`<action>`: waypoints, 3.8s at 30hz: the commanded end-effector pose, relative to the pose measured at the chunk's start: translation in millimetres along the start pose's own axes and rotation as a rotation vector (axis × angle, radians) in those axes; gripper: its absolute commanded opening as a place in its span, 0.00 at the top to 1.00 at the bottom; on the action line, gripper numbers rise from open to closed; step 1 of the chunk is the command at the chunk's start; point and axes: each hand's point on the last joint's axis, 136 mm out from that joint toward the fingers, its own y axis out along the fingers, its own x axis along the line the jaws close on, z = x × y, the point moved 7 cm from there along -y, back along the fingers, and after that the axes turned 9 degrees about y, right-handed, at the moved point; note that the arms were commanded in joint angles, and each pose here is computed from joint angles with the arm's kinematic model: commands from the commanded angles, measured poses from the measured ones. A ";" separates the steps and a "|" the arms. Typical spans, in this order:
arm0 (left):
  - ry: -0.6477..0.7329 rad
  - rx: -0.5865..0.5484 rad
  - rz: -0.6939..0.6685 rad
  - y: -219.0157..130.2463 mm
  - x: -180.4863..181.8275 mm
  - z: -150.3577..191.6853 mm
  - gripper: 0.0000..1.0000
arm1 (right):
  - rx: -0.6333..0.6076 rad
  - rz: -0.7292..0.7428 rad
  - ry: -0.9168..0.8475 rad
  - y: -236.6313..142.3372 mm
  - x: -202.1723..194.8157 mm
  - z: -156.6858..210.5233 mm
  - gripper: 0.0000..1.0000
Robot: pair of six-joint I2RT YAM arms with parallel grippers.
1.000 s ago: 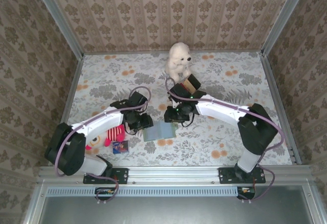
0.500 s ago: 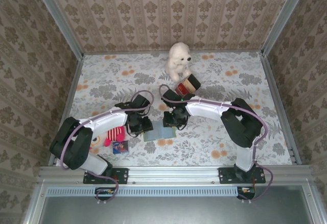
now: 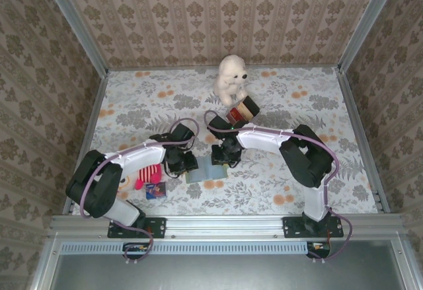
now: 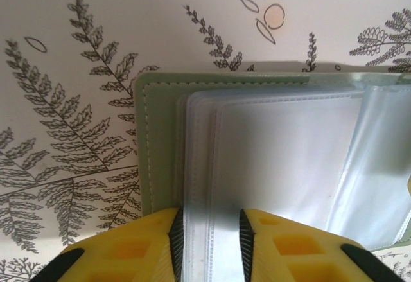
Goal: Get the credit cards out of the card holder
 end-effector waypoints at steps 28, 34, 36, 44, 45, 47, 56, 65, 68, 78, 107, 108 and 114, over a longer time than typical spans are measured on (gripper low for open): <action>0.028 -0.043 0.025 -23.5 -8.6 -2.5 0.57 | 0.101 0.011 0.018 27.4 -15.1 5.3 0.70; 0.021 -0.047 0.056 -23.5 -9.9 -2.5 0.49 | 0.100 0.005 0.015 28.0 -14.5 4.8 0.70; 0.019 -0.041 0.061 -20.7 -9.9 -2.8 0.49 | 0.101 0.006 0.015 28.3 -14.7 4.7 0.70; 0.014 -0.001 0.087 -7.0 -13.8 -4.7 0.51 | 0.105 0.011 0.014 29.4 -16.2 5.4 0.70; 0.013 0.002 0.085 -5.7 -13.5 -4.8 0.51 | 0.106 0.012 0.015 29.3 -16.5 5.5 0.70; 0.009 0.012 0.073 -3.7 -12.2 -4.2 0.50 | 0.106 0.013 0.015 29.5 -17.0 5.5 0.70; -0.003 0.037 0.031 2.7 -6.6 -2.2 0.42 | 0.111 0.018 0.016 31.0 -19.0 6.8 0.70; 0.023 0.061 0.116 13.4 -21.2 -6.8 0.64 | 0.116 0.014 0.012 31.3 -18.9 7.3 0.71; 0.039 0.049 0.154 11.3 -27.9 -10.7 0.67 | 0.120 0.006 0.008 31.2 -18.4 7.9 0.72; 0.071 0.019 0.297 7.4 -46.8 -18.4 0.70 | 0.070 -0.108 -0.011 12.3 -5.0 2.2 0.72; 0.115 -0.018 0.508 6.1 -81.9 -30.9 0.63 | -0.252 -0.197 0.126 -71.2 -24.0 -7.6 0.66; 0.120 -0.022 0.513 4.6 -83.9 -31.3 0.62 | -0.259 -0.193 0.131 -72.0 -25.7 -7.7 0.66; 0.134 -0.072 0.559 -13.3 -91.3 -34.9 0.59 | -0.284 -0.186 0.136 -75.9 -29.6 -8.3 0.66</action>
